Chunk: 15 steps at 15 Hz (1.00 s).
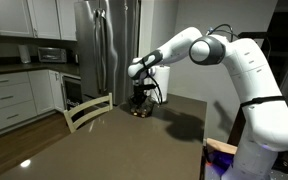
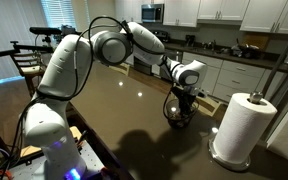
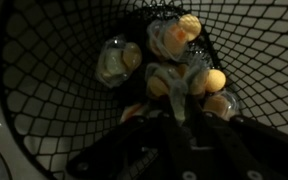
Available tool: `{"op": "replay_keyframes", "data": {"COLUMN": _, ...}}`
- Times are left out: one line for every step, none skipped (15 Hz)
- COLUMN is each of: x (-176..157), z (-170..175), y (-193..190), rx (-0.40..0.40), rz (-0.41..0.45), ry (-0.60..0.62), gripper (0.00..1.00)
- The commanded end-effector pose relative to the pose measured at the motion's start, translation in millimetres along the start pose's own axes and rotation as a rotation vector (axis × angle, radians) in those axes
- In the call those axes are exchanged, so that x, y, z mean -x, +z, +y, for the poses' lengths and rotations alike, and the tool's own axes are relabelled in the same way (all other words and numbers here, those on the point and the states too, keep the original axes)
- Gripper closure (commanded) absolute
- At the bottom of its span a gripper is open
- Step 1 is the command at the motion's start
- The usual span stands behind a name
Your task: Take one object from the black basket and put it on the table
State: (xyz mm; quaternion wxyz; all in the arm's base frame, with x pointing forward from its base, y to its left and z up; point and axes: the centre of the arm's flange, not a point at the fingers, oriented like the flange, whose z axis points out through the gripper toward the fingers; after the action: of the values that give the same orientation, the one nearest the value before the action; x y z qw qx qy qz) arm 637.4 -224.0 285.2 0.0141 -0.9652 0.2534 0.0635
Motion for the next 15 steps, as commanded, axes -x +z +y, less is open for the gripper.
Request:
{"op": "replay_keyframes", "data": {"x": 3.9, "z": 0.5, "y": -0.2, "rx": -0.003, "rz": 0.002, "ry": -0.001, "gripper": 0.93}}
{"op": "replay_keyframes", "data": {"x": 6.1, "z": -0.2, "y": -2.9, "rx": -0.003, "rz": 0.003, "ry": -0.004, "gripper": 0.94}}
{"op": "replay_keyframes", "data": {"x": 7.7, "z": -1.0, "y": -5.6, "rx": -0.002, "rz": 0.006, "ry": -0.004, "gripper": 1.00}}
{"op": "replay_keyframes", "data": {"x": 10.3, "z": -2.2, "y": -9.0, "rx": -0.002, "rz": 0.012, "ry": -0.007, "gripper": 0.96}}
{"op": "replay_keyframes", "data": {"x": 12.0, "z": -3.3, "y": -11.4, "rx": -0.001, "rz": 0.017, "ry": -0.009, "gripper": 0.96}}
{"op": "replay_keyframes", "data": {"x": 13.9, "z": -4.4, "y": -14.0, "rx": 0.001, "rz": 0.022, "ry": -0.012, "gripper": 0.97}}
{"op": "replay_keyframes", "data": {"x": 15.5, "z": -5.3, "y": -16.2, "rx": 0.002, "rz": 0.025, "ry": -0.014, "gripper": 0.96}}
{"op": "replay_keyframes", "data": {"x": 17.7, "z": -6.3, "y": -19.0, "rx": 0.004, "rz": 0.028, "ry": -0.017, "gripper": 0.95}}
{"op": "replay_keyframes", "data": {"x": 19.5, "z": -7.2, "y": -21.6, "rx": 0.006, "rz": 0.033, "ry": -0.020, "gripper": 0.95}}
{"op": "replay_keyframes", "data": {"x": 22.0, "z": -8.1, "y": -25.5, "rx": 0.007, "rz": 0.039, "ry": -0.022, "gripper": 0.96}}
{"op": "replay_keyframes", "data": {"x": 23.4, "z": -8.9, "y": -28.6, "rx": 0.007, "rz": 0.044, "ry": -0.023, "gripper": 0.96}}
{"op": "replay_keyframes", "data": {"x": 24.3, "z": -9.4, "y": -31.4, "rx": 0.006, "rz": 0.048, "ry": -0.025, "gripper": 0.96}}
{"op": "replay_keyframes", "data": {"x": 25.4, "z": -9.7, "y": -33.9, "rx": 0.005, "rz": 0.050, "ry": -0.025, "gripper": 0.96}}
{"op": "replay_keyframes", "data": {"x": 26.6, "z": -9.7, "y": -36.2, "rx": 0.003, "rz": 0.053, "ry": -0.026, "gripper": 0.96}}
{"op": "replay_keyframes", "data": {"x": 28.4, "z": -9.7, "y": -38.8, "rx": 0.003, "rz": 0.056, "ry": -0.027, "gripper": 0.96}}
